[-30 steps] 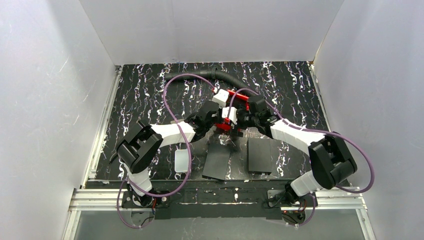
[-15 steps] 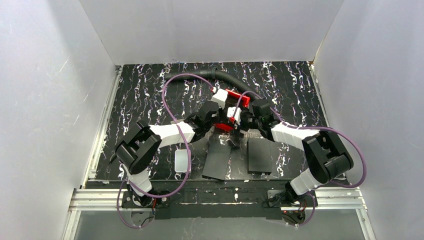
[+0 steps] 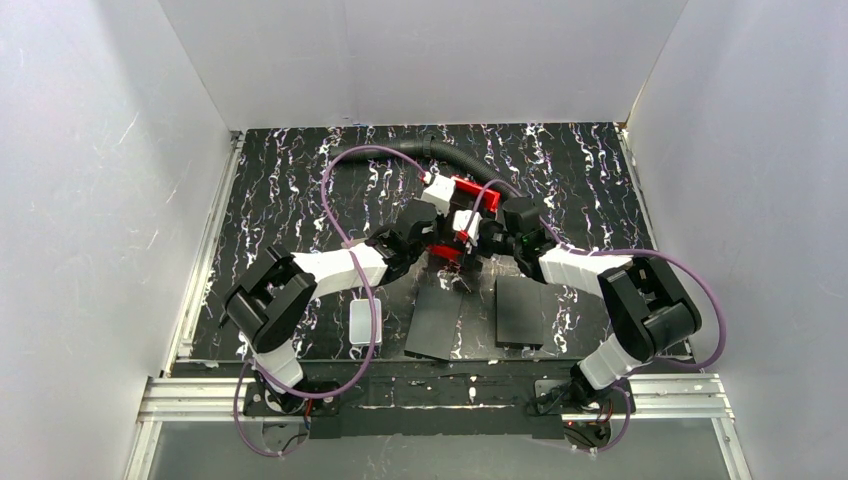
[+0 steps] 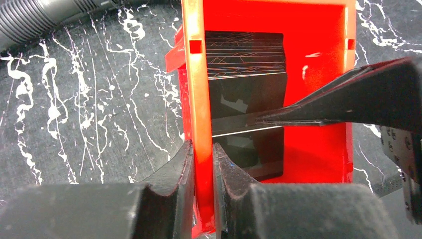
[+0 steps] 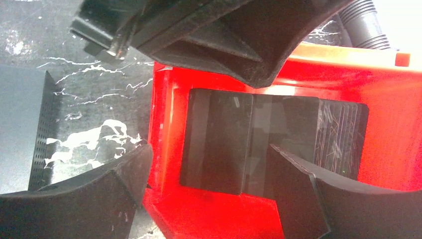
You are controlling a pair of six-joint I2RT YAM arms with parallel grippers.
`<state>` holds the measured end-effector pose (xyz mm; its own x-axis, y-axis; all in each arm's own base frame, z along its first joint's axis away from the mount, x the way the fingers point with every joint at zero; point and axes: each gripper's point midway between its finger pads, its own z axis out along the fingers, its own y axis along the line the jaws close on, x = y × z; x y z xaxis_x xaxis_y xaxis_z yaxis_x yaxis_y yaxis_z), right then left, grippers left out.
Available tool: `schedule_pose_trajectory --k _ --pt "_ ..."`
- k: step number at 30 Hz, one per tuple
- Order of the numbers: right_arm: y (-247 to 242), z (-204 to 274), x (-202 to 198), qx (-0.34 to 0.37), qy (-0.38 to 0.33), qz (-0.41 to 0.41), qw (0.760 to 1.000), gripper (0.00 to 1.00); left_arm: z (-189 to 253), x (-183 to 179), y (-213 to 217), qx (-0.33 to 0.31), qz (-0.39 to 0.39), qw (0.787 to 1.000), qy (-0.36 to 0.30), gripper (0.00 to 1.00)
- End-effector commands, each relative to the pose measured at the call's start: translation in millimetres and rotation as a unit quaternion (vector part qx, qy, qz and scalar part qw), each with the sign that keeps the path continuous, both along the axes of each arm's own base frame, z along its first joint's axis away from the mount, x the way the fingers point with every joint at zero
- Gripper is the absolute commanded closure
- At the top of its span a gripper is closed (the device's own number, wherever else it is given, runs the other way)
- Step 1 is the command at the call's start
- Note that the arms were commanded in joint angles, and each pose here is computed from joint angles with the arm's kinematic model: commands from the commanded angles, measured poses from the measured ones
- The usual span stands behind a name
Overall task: Put the credit cards into the card holder
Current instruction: Pick up the credit card from the storage box.
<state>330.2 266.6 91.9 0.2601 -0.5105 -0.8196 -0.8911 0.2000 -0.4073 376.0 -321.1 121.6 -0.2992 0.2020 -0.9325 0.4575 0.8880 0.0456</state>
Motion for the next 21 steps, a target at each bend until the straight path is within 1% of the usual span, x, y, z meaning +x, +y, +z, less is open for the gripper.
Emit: schedule_pose_trajectory --k 1,4,6,9,13,16,18,20,21 --pt "0 19 11 0.030 -0.006 -0.031 0.999 0.07 92 10 -11 -0.098 0.010 0.991 -0.092 1.00" --pt "-3 36 7 0.072 0.014 -0.068 0.995 0.02 91 7 -20 -0.102 -0.013 0.991 -0.083 1.00" --pt "-10 40 -4 0.085 0.023 -0.079 0.993 0.02 83 5 -20 -0.102 -0.010 0.992 -0.067 1.00" --pt "-27 47 -16 0.094 0.019 -0.114 0.989 0.02 67 5 -14 -0.083 0.005 0.996 -0.042 1.00" --pt "-39 67 -33 0.134 0.036 -0.147 0.979 0.02 54 1 -15 -0.057 -0.003 0.998 -0.012 1.00" --pt "-45 84 -35 0.168 0.054 -0.179 0.968 0.01 48 -2 -17 -0.052 -0.009 0.999 0.008 1.00" --pt "-51 91 -29 0.173 0.072 -0.213 0.959 0.01 43 -4 -19 -0.049 -0.014 0.998 0.021 1.00" --pt "-54 89 -22 0.147 0.081 -0.227 0.959 0.08 39 -6 -21 -0.048 -0.017 0.998 0.030 1.00" --pt "-49 91 -24 0.126 0.075 -0.198 0.969 0.13 36 -6 -21 -0.047 -0.018 0.998 0.033 1.00"
